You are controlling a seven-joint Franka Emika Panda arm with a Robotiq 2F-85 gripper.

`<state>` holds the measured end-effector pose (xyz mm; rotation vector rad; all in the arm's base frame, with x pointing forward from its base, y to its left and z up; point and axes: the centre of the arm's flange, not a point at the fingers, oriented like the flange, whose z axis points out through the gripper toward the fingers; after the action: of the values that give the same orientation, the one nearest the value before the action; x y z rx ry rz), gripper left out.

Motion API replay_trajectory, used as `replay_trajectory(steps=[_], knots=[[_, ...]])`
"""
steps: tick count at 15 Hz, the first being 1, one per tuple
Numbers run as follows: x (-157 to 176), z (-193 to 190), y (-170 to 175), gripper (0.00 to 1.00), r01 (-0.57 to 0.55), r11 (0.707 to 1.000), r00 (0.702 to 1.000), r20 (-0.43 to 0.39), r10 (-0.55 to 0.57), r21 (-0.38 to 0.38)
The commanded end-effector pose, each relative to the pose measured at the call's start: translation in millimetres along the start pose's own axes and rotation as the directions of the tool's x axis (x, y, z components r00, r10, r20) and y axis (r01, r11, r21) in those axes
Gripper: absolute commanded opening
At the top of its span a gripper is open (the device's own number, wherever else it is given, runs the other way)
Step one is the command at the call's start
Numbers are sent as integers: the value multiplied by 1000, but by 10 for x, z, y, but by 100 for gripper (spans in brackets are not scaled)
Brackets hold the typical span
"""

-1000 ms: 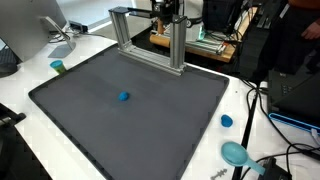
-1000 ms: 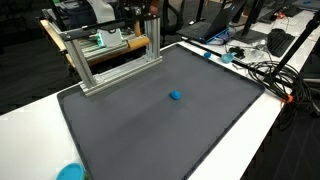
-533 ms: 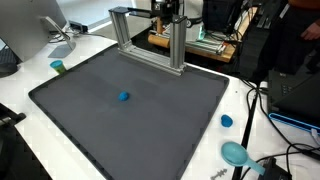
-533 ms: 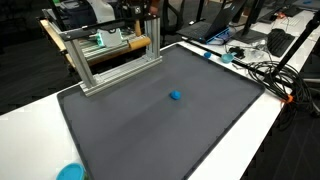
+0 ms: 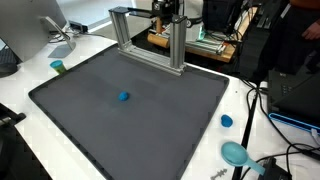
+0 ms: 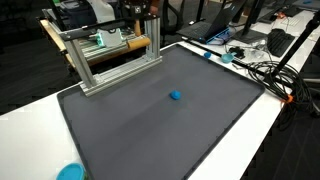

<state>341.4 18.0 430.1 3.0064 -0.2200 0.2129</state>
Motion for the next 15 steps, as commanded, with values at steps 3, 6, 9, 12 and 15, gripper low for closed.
replay_trajectory(steps=[3,6,9,12,15], knots=[[-10,89,29,30,31,998,996,76,-35,47],[175,66,51,30,53,996,991,119,-61,72],[290,36,12,30,41,997,989,141,-50,65],[323,36,-22,79,56,997,983,173,-63,46],[242,-1,37,92,64,997,984,161,-70,43]])
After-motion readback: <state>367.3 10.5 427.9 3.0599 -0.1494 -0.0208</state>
